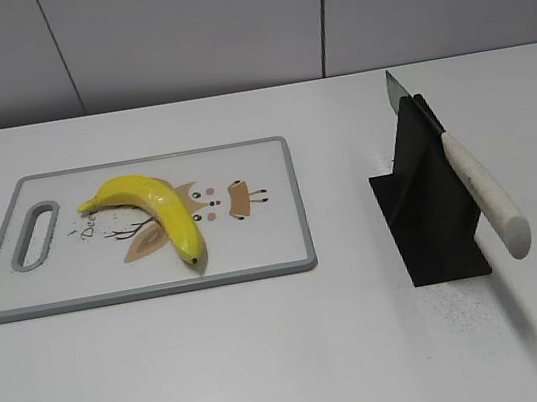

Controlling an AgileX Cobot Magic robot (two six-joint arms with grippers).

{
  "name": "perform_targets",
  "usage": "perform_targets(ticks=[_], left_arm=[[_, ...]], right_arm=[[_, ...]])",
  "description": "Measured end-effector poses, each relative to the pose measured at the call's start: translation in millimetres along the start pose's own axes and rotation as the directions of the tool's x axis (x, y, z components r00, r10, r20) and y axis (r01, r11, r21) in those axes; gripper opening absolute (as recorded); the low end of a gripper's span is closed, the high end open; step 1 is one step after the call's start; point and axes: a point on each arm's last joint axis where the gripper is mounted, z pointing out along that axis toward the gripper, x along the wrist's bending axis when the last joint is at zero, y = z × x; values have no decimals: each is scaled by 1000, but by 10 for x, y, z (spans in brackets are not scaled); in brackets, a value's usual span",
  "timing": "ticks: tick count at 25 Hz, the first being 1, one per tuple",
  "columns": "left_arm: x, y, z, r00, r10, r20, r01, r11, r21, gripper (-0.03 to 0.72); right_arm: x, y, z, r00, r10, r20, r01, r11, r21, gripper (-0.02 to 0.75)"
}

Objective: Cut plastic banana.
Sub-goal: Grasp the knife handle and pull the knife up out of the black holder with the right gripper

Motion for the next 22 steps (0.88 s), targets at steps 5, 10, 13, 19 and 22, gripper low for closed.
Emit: perform_targets(ticks=[5, 10, 13, 19, 22], left_arm=[[0, 0, 0, 1000, 0, 0, 0, 1000, 0, 238], [0, 0, 0, 1000, 0, 0, 0, 1000, 0, 238], [0, 0, 0, 1000, 0, 0, 0, 1000, 0, 238], [-1, 0, 0, 1000, 0, 1, 0, 1000, 0, 238], [-1, 0, 0, 1000, -1, 1, 1, 1000, 0, 238]], right_arm=[[0, 0, 0, 1000, 0, 0, 0, 1000, 0, 563], [0, 0, 0, 1000, 0, 0, 0, 1000, 0, 563], [0, 0, 0, 1000, 0, 0, 0, 1000, 0, 563], [0, 0, 0, 1000, 0, 0, 0, 1000, 0, 563], [0, 0, 0, 1000, 0, 0, 0, 1000, 0, 563]])
